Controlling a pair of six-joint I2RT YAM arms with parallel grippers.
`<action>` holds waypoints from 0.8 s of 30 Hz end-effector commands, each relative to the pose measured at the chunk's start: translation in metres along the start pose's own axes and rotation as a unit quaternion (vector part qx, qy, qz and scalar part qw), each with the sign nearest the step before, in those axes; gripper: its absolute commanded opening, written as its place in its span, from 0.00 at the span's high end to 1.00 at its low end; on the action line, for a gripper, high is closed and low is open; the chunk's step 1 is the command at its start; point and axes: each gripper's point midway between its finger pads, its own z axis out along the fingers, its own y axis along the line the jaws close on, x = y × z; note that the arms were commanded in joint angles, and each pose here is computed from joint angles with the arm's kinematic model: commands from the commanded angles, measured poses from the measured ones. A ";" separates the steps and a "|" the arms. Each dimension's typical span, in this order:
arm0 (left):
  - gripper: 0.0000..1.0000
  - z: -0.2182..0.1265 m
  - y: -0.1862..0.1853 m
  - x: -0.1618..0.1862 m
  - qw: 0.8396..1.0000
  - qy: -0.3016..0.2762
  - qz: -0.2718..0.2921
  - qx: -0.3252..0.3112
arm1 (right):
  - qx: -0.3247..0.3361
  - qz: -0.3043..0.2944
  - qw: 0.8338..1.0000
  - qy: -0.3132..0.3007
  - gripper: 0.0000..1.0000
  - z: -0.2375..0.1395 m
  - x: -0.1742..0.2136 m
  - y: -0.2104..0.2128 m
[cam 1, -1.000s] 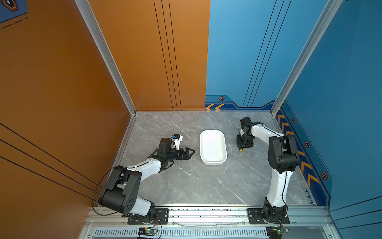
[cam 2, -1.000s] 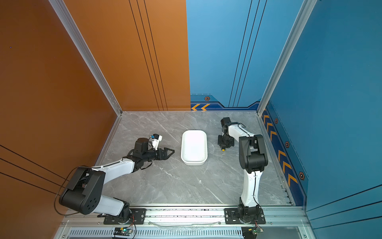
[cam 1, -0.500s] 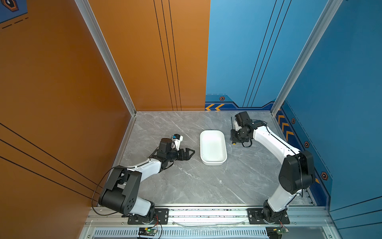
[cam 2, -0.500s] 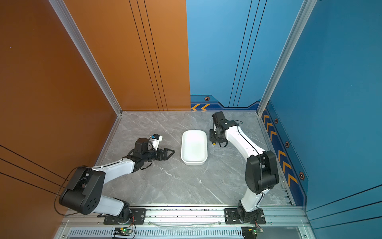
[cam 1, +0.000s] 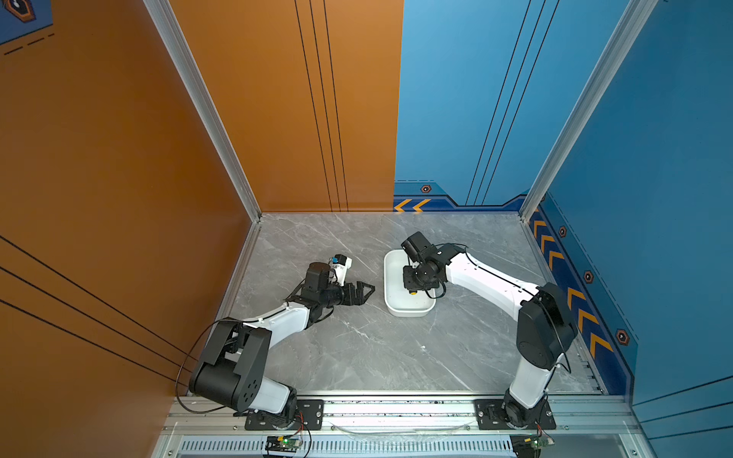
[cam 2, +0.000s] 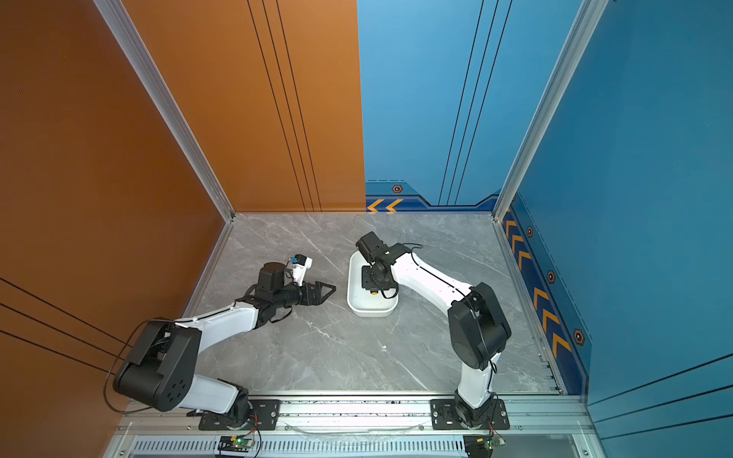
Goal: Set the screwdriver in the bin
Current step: 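Lift the screwdriver with the right gripper and carry it over the bin, then lower the screwdriver into the bin and open the right gripper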
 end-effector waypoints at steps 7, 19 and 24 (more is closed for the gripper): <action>0.02 -0.002 -0.003 0.003 1.000 0.014 0.021 -0.001 | 0.014 0.027 1.000 0.003 0.97 0.034 -0.010 0.002; 0.02 -0.014 0.001 0.002 0.999 0.017 0.037 -0.027 | 0.024 0.032 0.999 0.028 0.97 0.060 -0.005 -0.001; 0.02 -0.011 0.003 0.005 0.999 0.022 0.032 -0.027 | 0.024 0.027 0.999 0.021 0.97 0.052 0.001 0.000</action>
